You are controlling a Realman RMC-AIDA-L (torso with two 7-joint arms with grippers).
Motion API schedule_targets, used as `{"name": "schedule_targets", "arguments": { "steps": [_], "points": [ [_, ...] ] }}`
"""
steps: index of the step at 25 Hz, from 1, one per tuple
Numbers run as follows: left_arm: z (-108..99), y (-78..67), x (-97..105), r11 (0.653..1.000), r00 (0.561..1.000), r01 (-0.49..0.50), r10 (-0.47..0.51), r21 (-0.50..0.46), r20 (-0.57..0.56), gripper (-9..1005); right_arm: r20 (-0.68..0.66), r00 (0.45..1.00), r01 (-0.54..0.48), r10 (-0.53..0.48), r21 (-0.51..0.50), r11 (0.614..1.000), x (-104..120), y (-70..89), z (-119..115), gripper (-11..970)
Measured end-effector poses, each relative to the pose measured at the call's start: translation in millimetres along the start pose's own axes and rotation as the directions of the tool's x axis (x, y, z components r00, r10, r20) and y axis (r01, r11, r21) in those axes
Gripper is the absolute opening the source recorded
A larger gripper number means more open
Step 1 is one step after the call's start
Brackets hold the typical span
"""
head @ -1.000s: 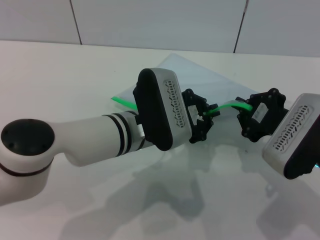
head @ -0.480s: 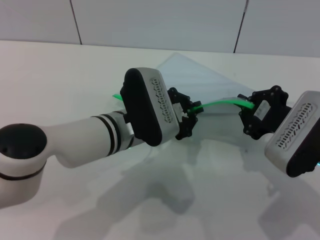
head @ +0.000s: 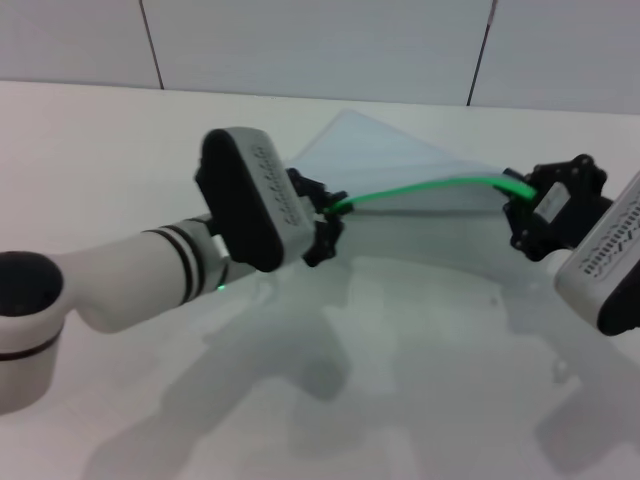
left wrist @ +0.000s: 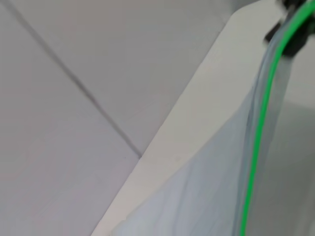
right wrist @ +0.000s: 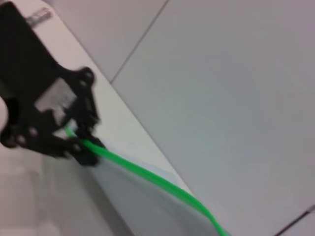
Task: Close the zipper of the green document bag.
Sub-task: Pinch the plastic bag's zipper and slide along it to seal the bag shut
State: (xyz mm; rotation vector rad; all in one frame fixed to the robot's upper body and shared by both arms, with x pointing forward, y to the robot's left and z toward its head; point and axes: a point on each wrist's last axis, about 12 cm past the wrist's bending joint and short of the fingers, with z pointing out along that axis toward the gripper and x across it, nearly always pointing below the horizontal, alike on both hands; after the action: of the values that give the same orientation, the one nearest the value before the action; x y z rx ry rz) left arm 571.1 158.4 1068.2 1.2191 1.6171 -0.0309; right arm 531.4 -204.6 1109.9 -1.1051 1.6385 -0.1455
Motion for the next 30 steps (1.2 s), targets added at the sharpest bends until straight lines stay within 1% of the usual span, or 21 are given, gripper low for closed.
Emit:
{"name": "schedule_targets", "arguments": {
  "steps": [6,10,21,30],
  "points": [
    [-11,15.1,22,0.995,0.996,0.068,-0.072,-0.073,-0.049,88,-0.012,1.000,-0.027,0.027,0.052,0.998,6,-8.5,-4,125],
    [-17,18.7,32,0.991,0.993,0.091,-0.098,-0.100,-0.067,89,-0.023,0.999,-0.047,0.049,0.079,0.996,11,-15.2,-6,127],
    [-17,20.1,32,0.990,0.993,0.094,-0.101,-0.106,-0.068,92,-0.038,0.997,-0.057,0.062,0.127,0.990,18,-22.1,-7,132],
    [-17,22.5,30,0.990,0.993,0.093,-0.100,-0.110,-0.062,95,-0.030,0.998,-0.055,0.061,0.154,0.986,17,-23.5,-7,137]
  ]
}}
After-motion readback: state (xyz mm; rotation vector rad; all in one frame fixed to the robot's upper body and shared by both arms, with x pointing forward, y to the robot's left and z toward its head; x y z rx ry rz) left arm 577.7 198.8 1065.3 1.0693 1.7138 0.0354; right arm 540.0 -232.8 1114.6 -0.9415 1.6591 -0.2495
